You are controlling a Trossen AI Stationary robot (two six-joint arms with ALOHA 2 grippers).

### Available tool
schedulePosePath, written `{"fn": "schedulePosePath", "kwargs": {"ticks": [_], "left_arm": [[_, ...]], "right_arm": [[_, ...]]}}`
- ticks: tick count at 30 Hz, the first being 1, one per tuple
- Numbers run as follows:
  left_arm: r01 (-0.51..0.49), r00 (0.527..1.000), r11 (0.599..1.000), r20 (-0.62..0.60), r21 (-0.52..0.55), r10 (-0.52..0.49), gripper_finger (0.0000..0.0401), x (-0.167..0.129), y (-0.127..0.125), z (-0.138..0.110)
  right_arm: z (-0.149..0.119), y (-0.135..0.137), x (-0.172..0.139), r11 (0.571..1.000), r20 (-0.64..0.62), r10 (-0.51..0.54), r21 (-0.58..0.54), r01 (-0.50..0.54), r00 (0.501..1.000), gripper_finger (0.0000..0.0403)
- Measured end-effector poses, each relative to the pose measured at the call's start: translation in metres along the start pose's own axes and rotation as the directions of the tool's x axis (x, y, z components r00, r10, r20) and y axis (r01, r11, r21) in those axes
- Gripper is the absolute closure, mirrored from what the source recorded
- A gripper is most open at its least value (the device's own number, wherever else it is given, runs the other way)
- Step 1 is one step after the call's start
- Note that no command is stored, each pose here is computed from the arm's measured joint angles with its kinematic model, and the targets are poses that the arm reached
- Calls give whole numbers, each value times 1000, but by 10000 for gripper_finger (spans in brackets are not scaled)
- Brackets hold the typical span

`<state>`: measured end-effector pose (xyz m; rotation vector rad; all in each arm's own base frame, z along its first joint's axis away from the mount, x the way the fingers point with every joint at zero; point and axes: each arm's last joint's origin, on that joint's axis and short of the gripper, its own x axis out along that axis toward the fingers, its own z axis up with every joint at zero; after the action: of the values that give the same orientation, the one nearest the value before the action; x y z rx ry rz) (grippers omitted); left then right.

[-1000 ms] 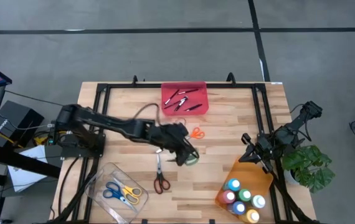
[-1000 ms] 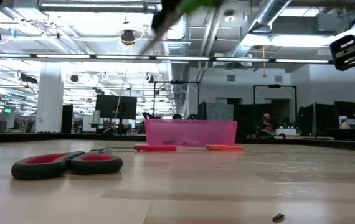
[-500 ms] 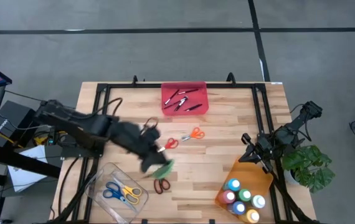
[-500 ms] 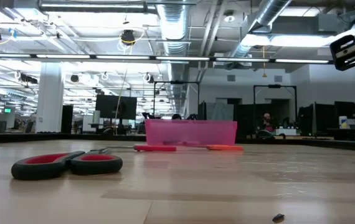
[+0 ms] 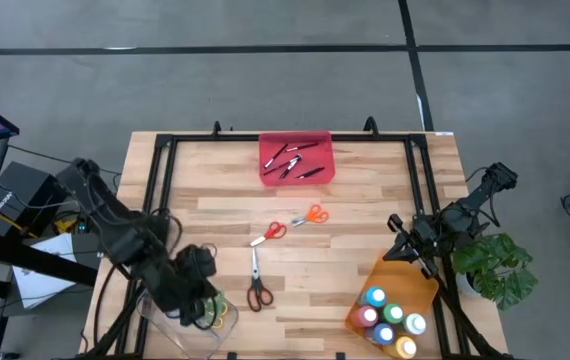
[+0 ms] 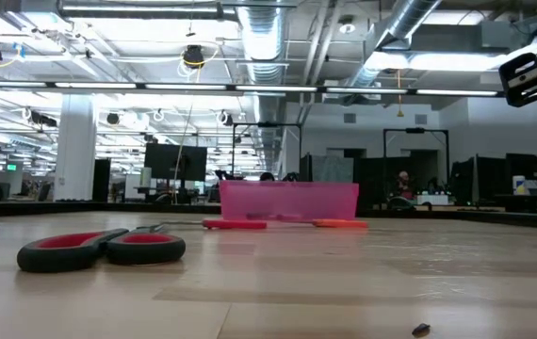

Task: Pick & Place Paint Supplies
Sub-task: Put the green scissors into the transparent bin

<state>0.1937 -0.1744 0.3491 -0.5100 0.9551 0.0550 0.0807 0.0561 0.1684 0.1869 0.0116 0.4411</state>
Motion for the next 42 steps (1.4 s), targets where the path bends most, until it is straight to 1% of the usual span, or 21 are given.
{"fn": "schedulePosePath", "kwargs": {"ticks": [3,6,13,16,20,23,27,30,34,39,42], "left_arm": [[4,999,1000,-35,25,-3,390,20,-3,-13],[-15,997,999,-81,49,19,388,39,1,-27],[63,997,996,-50,65,-60,389,68,6,-42],[84,994,993,-80,84,-77,389,79,12,-50],[79,987,992,-147,95,-65,389,89,22,-60],[84,980,989,-192,124,-60,389,94,28,-66],[90,978,985,-203,148,-59,389,101,35,-72],[120,971,983,-221,142,-87,389,105,35,-74],[136,963,974,-256,183,-86,389,111,34,-77],[120,958,973,-279,198,-61,389,119,34,-82],[122,952,967,-303,226,-49,389,123,33,-88]], "right_arm": [[0,0,0,1000,0,0,0,0,1000,394],[0,0,0,1000,0,0,0,0,1000,394],[0,0,0,1000,0,0,0,0,1000,394],[0,0,0,1000,0,0,0,0,1000,394],[0,0,0,1000,0,0,0,0,1000,394],[0,0,0,1000,0,0,0,0,1000,394],[0,0,0,1000,0,0,0,0,1000,394],[0,0,0,1000,0,0,0,0,1000,394],[0,0,0,1000,0,0,0,0,1000,394],[0,0,0,1000,1,0,0,0,1000,394],[0,0,0,1000,0,0,0,0,1000,394]]}}
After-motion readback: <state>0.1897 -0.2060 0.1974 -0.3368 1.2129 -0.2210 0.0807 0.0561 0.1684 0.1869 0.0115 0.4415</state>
